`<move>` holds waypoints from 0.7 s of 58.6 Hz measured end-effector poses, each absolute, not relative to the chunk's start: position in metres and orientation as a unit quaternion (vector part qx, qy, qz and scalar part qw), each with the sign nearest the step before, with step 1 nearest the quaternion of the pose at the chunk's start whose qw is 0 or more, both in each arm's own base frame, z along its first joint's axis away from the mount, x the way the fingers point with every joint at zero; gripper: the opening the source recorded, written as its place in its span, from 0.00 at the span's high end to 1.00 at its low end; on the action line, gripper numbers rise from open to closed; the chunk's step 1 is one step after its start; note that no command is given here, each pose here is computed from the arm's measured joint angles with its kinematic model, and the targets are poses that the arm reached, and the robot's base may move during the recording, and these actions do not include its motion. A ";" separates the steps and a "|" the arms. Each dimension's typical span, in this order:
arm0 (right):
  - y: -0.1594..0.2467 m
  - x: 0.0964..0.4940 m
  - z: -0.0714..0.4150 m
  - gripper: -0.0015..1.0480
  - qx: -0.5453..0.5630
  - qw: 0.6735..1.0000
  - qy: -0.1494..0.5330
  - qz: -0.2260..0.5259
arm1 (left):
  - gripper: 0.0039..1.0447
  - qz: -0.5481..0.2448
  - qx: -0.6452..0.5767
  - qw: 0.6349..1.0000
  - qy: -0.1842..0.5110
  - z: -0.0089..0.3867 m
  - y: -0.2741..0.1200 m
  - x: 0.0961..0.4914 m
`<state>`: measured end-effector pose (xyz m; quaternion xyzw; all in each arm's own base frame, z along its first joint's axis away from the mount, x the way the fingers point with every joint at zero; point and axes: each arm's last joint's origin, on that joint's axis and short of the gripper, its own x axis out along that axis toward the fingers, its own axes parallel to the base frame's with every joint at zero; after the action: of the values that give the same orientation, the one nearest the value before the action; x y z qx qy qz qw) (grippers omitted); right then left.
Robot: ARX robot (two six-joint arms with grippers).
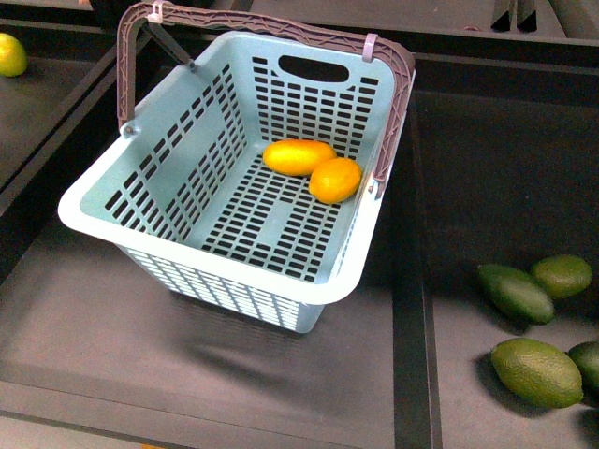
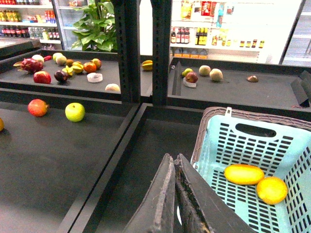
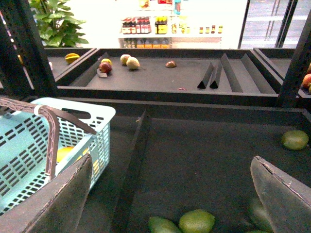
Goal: Pick lemon and mango into basket
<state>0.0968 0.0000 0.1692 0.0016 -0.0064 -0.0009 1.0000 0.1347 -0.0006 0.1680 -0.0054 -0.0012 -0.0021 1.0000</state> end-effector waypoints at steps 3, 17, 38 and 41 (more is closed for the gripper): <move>0.000 0.097 0.169 0.08 0.002 1.000 -0.006 -0.001 | 0.97 -0.002 -0.005 1.000 -0.004 0.169 -0.001 0.131; 0.000 0.097 0.169 0.08 0.002 1.000 -0.006 -0.001 | 0.97 -0.002 -0.005 1.000 -0.007 0.171 -0.001 0.121; 0.000 0.097 0.169 0.08 0.002 1.000 -0.006 -0.001 | 0.97 -0.002 -0.005 1.000 -0.008 0.172 0.000 0.112; 0.000 0.097 0.169 0.08 0.002 1.000 -0.006 -0.001 | 0.97 -0.002 -0.006 1.000 -0.008 0.172 0.000 0.111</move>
<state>0.0968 0.0000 0.1692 0.0016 -0.0064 -0.0008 1.0000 0.1109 -0.0005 0.1716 -0.0056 -0.0081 -0.0020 0.9999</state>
